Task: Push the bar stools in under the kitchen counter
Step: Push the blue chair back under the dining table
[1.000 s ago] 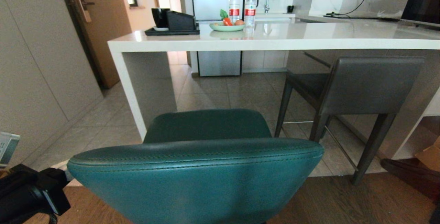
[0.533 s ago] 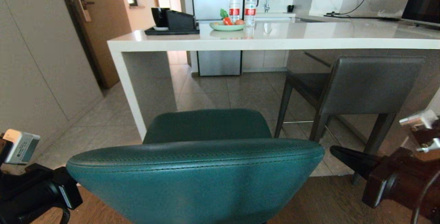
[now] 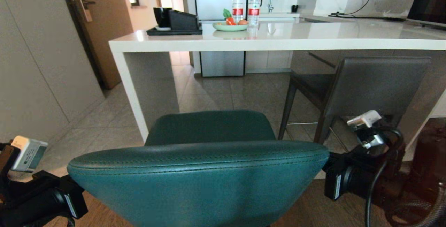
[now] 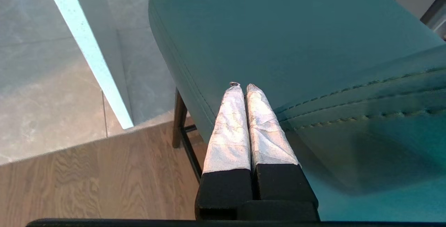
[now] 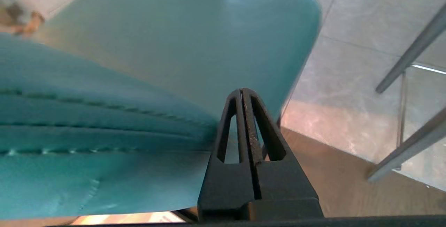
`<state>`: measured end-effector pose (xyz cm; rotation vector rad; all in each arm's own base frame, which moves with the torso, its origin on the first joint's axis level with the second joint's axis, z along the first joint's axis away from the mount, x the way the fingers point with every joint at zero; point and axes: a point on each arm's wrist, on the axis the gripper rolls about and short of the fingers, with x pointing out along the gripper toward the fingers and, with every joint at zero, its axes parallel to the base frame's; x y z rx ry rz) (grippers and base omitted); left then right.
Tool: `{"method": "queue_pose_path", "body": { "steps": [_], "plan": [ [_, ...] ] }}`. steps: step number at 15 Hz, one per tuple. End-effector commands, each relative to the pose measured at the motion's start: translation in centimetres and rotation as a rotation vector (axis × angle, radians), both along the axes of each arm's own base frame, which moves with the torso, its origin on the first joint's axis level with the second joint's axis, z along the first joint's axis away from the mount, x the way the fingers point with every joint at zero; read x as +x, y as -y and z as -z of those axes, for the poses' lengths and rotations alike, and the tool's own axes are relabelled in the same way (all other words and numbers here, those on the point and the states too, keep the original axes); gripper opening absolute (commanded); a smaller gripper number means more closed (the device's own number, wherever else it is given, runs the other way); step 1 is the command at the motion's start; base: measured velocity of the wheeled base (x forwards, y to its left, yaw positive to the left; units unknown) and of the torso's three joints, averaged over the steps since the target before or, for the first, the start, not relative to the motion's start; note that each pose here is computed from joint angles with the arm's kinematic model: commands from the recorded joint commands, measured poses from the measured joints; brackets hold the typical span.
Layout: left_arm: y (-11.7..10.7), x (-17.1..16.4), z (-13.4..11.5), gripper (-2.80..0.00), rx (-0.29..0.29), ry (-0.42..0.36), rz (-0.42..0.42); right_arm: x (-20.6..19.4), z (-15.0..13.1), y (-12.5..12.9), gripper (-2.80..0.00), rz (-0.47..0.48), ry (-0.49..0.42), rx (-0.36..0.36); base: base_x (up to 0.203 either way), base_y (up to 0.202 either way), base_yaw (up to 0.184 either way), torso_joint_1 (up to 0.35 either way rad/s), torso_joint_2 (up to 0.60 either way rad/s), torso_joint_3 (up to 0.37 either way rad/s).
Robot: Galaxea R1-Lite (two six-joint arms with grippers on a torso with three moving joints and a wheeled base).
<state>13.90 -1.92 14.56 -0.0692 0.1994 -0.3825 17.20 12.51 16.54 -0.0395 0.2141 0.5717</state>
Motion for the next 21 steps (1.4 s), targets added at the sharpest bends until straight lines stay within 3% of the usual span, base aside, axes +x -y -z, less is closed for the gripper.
{"method": "queue_pose_path", "body": {
  "steps": [1, 10, 21],
  "plan": [
    [0.0, 0.2, 0.1, -2.80, -0.004, -0.006, 0.002, 0.0, 0.8, -0.9, -2.80, -0.028, -0.027, -0.020, 0.000, 0.000, 0.000, 0.000, 0.00, 0.000],
    [0.4, 1.5, -0.2, -2.80, -0.013, -0.018, 0.007, 1.9, 2.4, -2.9, -2.80, 0.000, -0.029, -0.037, 0.000, 0.000, 0.000, 0.000, 0.00, 0.000],
    [0.8, 1.8, -0.5, -2.80, -0.018, -0.008, 0.028, 2.1, 1.9, -2.8, -2.80, 0.047, -0.005, -0.028, 0.000, 0.000, 0.000, 0.000, 0.00, 0.000]
  ]
}}
